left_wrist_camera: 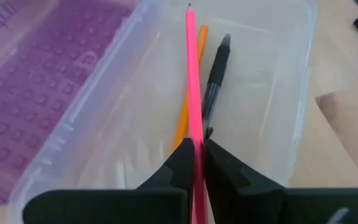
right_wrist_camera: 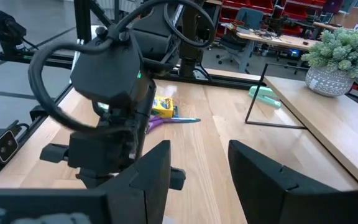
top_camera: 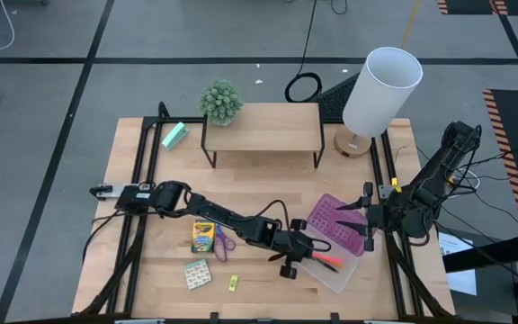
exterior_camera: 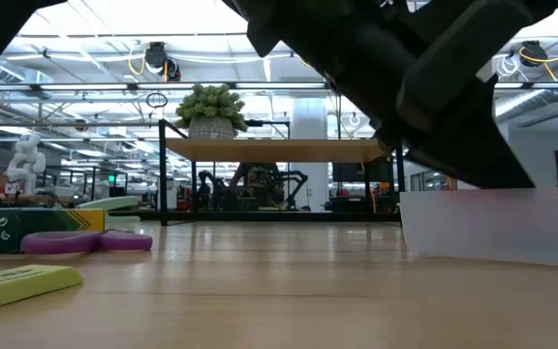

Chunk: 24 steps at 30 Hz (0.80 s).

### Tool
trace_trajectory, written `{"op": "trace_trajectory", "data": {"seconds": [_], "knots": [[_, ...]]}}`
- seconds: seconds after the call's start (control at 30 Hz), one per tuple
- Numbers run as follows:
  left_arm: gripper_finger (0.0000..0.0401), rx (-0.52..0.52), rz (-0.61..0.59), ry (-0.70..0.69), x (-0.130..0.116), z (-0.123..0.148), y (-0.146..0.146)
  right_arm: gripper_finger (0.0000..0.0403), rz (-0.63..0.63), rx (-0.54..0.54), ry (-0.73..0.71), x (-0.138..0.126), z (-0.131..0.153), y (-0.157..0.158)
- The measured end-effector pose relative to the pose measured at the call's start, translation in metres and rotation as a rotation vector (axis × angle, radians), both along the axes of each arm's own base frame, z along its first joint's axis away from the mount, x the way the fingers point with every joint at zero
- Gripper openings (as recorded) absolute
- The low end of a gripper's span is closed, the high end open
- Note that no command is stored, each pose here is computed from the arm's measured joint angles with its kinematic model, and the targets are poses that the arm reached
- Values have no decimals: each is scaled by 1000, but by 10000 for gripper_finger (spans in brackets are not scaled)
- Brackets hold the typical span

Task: Pack school essentials
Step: Put the pink pencil into the purple supply box, then put the purple scissors into the purple supply box

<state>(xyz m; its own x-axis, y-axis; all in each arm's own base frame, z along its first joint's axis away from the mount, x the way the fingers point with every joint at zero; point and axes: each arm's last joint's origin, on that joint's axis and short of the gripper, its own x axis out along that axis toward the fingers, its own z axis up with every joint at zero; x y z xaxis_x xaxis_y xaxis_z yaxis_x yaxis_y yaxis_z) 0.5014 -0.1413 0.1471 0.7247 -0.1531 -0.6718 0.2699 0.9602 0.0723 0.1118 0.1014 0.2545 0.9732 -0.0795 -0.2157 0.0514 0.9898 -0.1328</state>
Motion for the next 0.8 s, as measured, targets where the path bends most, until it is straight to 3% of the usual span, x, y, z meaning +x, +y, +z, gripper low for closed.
{"op": "trace_trajectory", "data": {"seconds": [0.4,0.8], "knots": [[94,6,-5,12,-1,-1,0,157,0,0,0,0,0,0],[102,21,46,-14,-2,13,2,157,1,1,0,0,0,0]]}}
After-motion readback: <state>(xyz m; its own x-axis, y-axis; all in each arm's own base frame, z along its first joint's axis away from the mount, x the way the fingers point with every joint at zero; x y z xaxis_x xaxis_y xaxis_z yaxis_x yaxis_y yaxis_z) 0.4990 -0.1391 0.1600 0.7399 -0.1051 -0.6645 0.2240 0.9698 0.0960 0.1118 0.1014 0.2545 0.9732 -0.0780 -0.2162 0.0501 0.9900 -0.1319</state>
